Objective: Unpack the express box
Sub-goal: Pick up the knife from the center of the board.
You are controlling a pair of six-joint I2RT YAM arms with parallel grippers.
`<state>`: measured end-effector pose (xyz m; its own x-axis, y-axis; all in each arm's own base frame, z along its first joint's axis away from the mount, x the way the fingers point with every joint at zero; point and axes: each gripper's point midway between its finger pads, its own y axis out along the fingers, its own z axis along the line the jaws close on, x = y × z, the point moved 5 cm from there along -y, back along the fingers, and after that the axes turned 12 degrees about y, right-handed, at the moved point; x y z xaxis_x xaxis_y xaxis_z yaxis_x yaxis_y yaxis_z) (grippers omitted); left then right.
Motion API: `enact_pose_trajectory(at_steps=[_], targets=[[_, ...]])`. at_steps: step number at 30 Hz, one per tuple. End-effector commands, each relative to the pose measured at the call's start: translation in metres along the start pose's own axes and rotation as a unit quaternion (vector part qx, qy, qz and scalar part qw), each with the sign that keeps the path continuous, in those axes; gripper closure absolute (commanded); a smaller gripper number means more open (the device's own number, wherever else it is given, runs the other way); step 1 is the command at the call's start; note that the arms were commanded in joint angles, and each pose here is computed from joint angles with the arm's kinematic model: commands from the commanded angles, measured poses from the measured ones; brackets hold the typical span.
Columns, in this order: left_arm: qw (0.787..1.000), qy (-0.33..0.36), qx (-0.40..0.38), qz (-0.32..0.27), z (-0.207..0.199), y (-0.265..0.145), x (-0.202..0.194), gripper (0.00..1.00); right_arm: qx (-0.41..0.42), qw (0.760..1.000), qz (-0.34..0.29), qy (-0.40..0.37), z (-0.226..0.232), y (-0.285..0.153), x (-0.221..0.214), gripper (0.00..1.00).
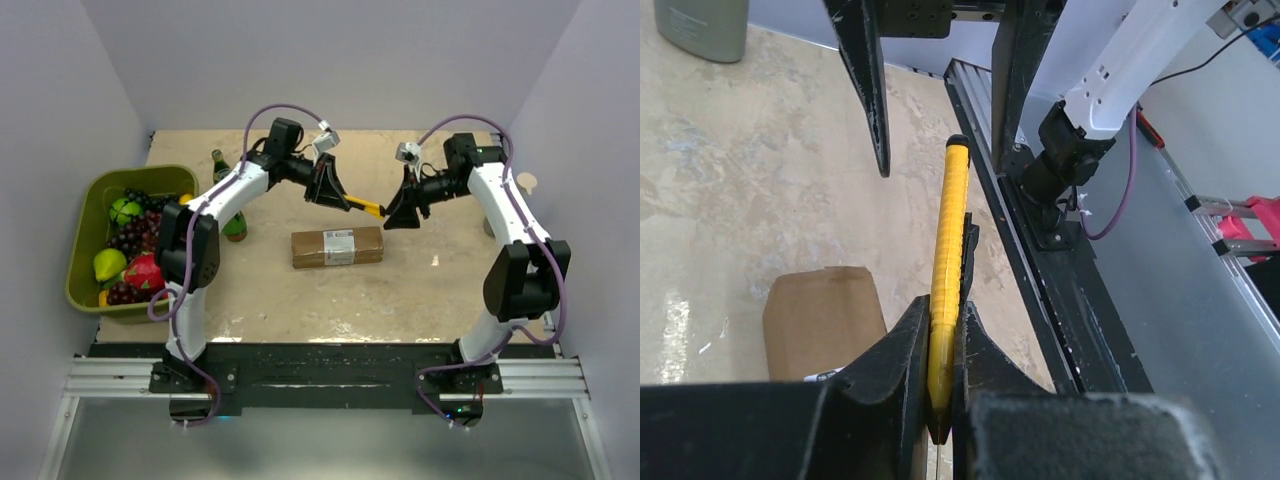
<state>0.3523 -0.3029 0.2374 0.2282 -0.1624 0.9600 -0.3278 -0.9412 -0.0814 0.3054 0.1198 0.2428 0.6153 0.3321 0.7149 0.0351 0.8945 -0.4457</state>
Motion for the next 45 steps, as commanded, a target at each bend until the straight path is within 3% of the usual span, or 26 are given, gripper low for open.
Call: enact_pose_trajectory(at_steps=[1, 10, 11, 13, 14, 20, 25, 41, 45], targets=[[0.999, 0.029, -0.02, -0.01, -0.017, -0.001, 0.017, 1.0, 0.058, 0.997, -0.044, -0.03, 0.033, -0.007, 0.023, 0.36], [0.999, 0.027, -0.024, -0.001, -0.014, 0.015, 0.014, 1.0, 0.037, 0.998, -0.014, -0.042, 0.036, 0.005, 0.031, 0.36], [0.999, 0.028, -0.027, -0.001, -0.014, 0.017, 0.014, 1.0, 0.024, 0.997, -0.02, -0.069, 0.032, 0.013, 0.039, 0.37], [0.999, 0.029, -0.028, 0.0, -0.014, 0.019, 0.015, 1.0, 0.009, 0.999, -0.026, -0.041, 0.033, 0.019, 0.038, 0.37], [0.999, 0.026, -0.029, 0.0, -0.013, 0.02, 0.014, 1.0, -0.006, 0.997, -0.039, -0.066, 0.028, 0.024, 0.047, 0.37], [0.999, 0.029, -0.026, 0.001, -0.014, 0.021, 0.016, 1.0, -0.013, 0.997, -0.044, -0.056, 0.028, 0.04, 0.055, 0.37], [0.999, 0.029, -0.025, 0.001, -0.015, 0.02, 0.016, 1.0, -0.034, 0.998, -0.04, -0.047, 0.022, 0.043, 0.055, 0.5], [0.999, 0.033, -0.015, 0.005, -0.012, 0.02, 0.016, 1.0, -0.032, 0.999, -0.001, -0.034, 0.02, 0.047, 0.043, 0.57], [0.999, 0.03, -0.015, 0.005, -0.01, 0.021, 0.014, 1.0, -0.032, 0.999, 0.003, -0.04, 0.02, 0.048, 0.043, 0.67]])
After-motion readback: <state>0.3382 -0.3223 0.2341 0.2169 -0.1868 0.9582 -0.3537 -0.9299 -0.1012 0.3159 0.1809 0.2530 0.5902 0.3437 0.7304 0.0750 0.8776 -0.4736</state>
